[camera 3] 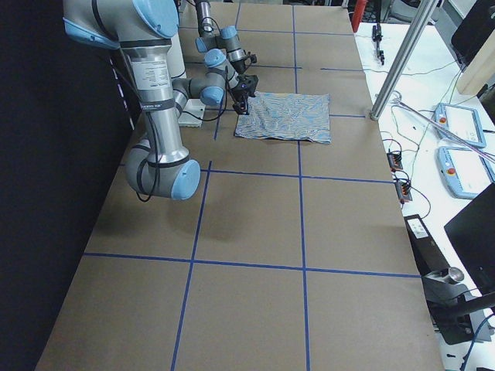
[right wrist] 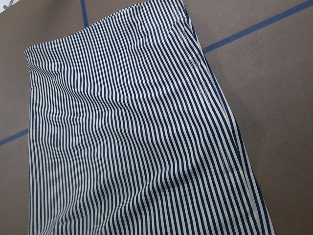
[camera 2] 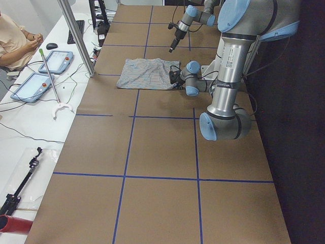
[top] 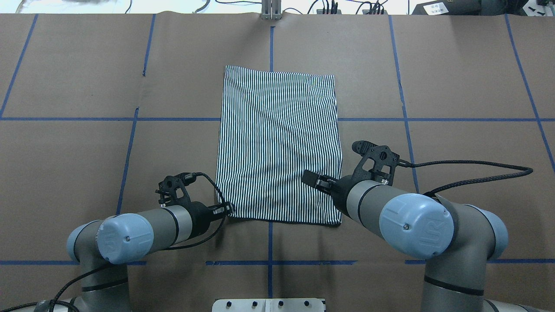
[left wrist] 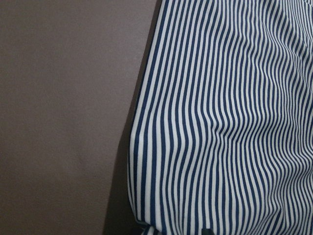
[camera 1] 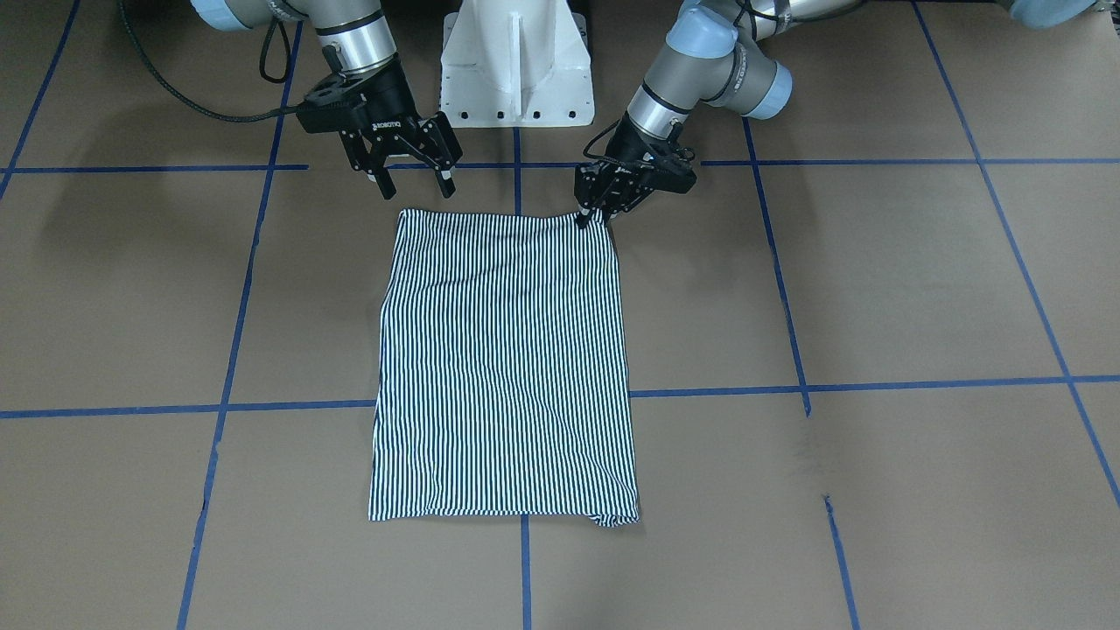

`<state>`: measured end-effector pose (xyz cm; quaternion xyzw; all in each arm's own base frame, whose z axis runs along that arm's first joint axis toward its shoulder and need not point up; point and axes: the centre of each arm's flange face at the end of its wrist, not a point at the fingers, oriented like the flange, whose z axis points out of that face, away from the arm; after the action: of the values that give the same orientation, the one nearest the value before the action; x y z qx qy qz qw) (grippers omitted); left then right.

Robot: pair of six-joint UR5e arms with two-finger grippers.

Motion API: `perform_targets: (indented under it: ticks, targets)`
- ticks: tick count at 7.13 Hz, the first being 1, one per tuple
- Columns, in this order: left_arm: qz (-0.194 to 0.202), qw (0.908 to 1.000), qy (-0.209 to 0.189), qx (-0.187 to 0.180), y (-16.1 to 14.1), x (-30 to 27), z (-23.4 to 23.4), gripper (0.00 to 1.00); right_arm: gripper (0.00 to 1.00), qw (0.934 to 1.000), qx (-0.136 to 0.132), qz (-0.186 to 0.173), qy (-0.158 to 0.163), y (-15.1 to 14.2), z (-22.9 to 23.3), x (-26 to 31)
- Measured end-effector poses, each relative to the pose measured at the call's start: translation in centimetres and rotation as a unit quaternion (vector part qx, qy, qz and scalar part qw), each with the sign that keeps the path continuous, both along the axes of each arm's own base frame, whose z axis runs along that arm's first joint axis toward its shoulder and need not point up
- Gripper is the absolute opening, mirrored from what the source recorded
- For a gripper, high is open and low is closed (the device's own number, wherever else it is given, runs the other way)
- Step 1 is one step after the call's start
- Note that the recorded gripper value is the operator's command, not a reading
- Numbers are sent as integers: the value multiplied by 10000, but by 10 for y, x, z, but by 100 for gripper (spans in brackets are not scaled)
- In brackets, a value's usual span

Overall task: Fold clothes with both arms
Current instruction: 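Position both grippers at the near corners of the shirt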

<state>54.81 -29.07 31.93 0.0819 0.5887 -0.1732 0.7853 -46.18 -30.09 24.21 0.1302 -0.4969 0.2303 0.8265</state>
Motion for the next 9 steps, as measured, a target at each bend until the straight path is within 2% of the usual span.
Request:
perform_targets:
  ticks: [2,3,4,5,6,9]
  targets:
    - [3,10000,35,9,1,-1,-3,0,90,9999,-111,77,-16,5,3,-8]
    - [5,10000,46,12,1,-2,-5,0,84,9989,-392,230,-95,11,7,-19]
    - [5,10000,53,14,1,-2,-5,0,83,9971,-662,349,-109,16,13,-30]
    - [0,10000,55,15,1,-2,-6,0,83,9955,-863,397,10,17,15,-43]
    - [-5,10000,57,16,0,-2,-6,0,78,9936,-1033,381,238,16,11,-55]
    - [-5,10000,63,19,1,-3,-6,0,77,9863,-1362,267,886,10,15,-87]
